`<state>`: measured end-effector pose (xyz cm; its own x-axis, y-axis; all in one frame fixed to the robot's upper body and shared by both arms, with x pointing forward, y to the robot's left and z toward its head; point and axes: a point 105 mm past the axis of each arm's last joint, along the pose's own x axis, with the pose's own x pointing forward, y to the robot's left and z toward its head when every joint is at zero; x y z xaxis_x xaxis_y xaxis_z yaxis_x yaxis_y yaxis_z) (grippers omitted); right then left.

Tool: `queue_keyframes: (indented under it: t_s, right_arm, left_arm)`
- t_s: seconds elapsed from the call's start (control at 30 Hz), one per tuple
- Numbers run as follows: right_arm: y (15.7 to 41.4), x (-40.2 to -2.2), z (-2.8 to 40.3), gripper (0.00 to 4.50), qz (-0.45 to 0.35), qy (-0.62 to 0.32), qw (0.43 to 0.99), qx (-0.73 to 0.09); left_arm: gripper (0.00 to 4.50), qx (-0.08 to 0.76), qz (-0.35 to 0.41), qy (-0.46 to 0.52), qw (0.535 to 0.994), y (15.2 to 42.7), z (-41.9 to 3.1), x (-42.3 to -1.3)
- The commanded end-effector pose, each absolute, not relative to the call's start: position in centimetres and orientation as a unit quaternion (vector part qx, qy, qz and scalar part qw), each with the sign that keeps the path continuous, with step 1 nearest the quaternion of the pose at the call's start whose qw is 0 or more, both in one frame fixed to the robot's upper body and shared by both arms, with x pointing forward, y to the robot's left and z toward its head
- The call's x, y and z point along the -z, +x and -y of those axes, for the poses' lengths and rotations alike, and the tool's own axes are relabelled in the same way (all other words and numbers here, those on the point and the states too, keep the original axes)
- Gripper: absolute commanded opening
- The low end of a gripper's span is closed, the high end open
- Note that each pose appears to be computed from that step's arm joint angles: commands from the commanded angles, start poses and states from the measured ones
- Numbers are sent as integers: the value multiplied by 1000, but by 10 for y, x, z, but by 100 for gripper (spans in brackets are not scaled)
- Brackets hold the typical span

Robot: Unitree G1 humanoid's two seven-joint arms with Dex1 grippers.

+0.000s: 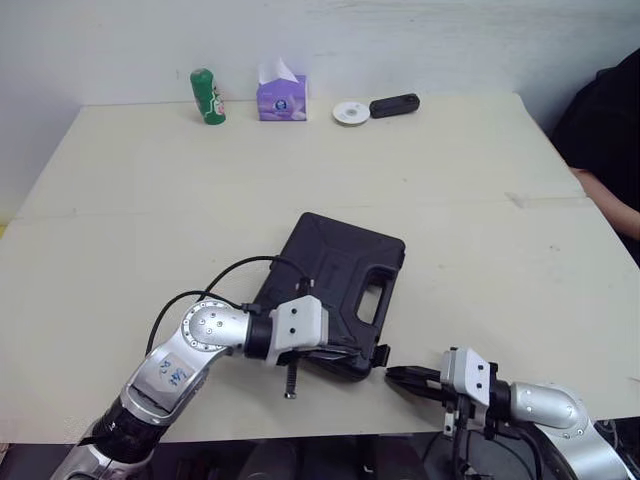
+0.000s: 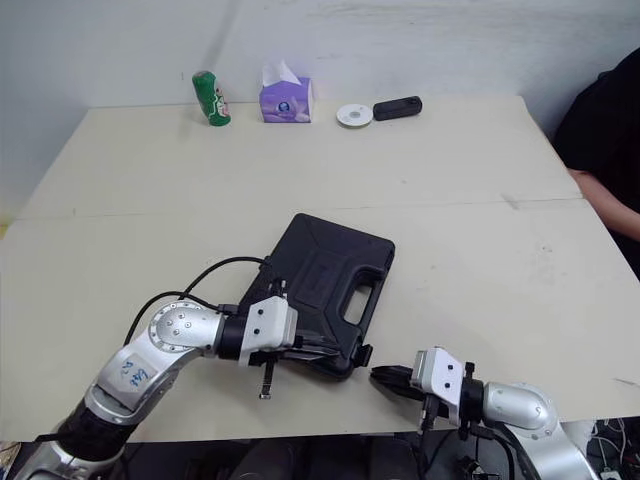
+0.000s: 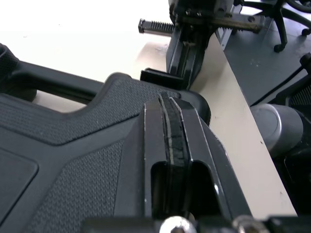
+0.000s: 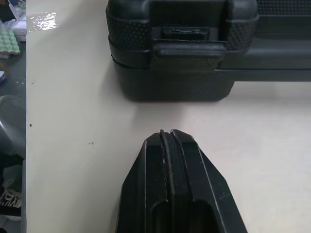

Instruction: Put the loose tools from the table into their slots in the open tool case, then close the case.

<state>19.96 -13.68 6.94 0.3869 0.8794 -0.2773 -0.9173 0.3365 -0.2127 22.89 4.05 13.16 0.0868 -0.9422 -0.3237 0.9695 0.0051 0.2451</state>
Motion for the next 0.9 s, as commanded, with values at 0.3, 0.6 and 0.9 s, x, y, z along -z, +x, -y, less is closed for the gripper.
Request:
queue_keyframes:
  t_s: [0.3,0.6,0.9]
  right_arm:
    - [209,-94,132,0,-12,-191,814,-549]
    - [207,-109,122,0,9,-186,807,-560]
    - [207,-127,106,0,36,-182,792,-582]
  left_arm:
    - [8,663,-81,217,712,234,-39,-109]
    - [8,653,-78,228,718,239,-39,-106]
    - [8,652,-89,226,719,240,-40,-104]
